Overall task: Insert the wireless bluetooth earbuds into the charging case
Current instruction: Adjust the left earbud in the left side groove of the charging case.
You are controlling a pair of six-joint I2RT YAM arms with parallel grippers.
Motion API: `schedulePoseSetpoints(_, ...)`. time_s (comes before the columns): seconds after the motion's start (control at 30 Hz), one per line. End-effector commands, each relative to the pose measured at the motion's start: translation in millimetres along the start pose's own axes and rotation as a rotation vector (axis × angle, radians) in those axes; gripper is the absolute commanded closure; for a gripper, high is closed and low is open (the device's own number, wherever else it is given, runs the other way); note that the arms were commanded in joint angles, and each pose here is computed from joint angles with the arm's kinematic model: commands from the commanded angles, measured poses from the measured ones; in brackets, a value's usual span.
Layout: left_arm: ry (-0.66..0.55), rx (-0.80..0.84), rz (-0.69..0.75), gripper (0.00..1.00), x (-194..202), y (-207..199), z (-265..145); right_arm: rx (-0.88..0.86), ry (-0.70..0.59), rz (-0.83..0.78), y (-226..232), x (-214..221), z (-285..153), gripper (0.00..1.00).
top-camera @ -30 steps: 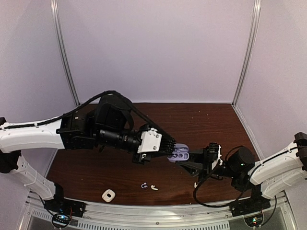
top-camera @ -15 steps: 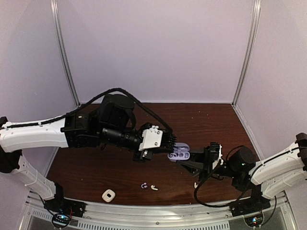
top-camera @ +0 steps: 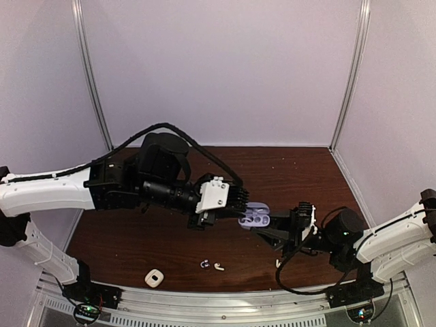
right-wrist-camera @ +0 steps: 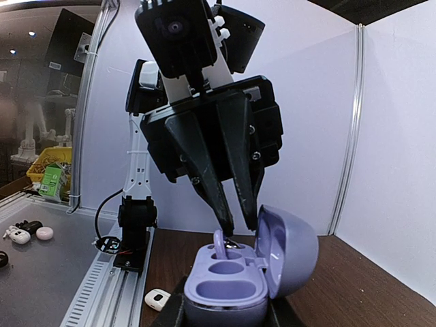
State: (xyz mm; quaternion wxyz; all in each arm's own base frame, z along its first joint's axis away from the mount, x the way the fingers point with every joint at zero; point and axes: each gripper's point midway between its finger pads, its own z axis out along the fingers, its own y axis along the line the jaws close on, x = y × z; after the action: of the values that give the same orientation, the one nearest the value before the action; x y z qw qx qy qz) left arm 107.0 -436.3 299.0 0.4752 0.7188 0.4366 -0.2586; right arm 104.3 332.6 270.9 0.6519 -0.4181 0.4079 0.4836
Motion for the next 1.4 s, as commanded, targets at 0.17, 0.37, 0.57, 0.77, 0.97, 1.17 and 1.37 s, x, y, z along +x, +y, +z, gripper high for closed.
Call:
schedulePoseSetpoints(0.17, -0.053, -0.006, -0.015, 0.87, -15.5, 5.5, -14.2, 0.009, -0.043, -0.017, -0.6, -11.0, 0.7, 1.00)
schedulePoseSetpoints(0.37, -0.071, 0.028, -0.028, 0.86, -19.2, 1.2, -11.9, 0.005, -0.036, -0.017, 0.2, -9.3, 1.3, 1.00)
schedulePoseSetpoints(0.57, -0.060, 0.063, -0.040, 0.84, -14.0, -5.2, -5.5, 0.006, -0.036, -0.017, -0.1, -9.3, 1.3, 1.00)
schedulePoseSetpoints(0.77, -0.023, 0.031, -0.049, 0.88, -6.4, 1.8, 1.1, -0.009, -0.041, -0.024, 2.8, -11.0, 1.1, 1.00)
schedulePoseSetpoints(0.97, 0.002, 0.023, -0.060, 0.96, 0.6, 4.5, 8.5, -0.027, -0.033, -0.042, 8.5, -9.5, 2.0, 1.00)
schedulePoseSetpoints(1.17, 0.036, 0.029, -0.077, 0.96, 13.5, 3.3, 13.3, -0.026, -0.037, -0.052, 10.2, -11.7, 0.9, 1.00)
schedulePoseSetpoints(1.37, -0.001, -0.046, -0.097, 0.75, 8.4, 14.4, 0.4, 0.032, -0.033, -0.027, 0.9, -9.1, -3.1, 1.00)
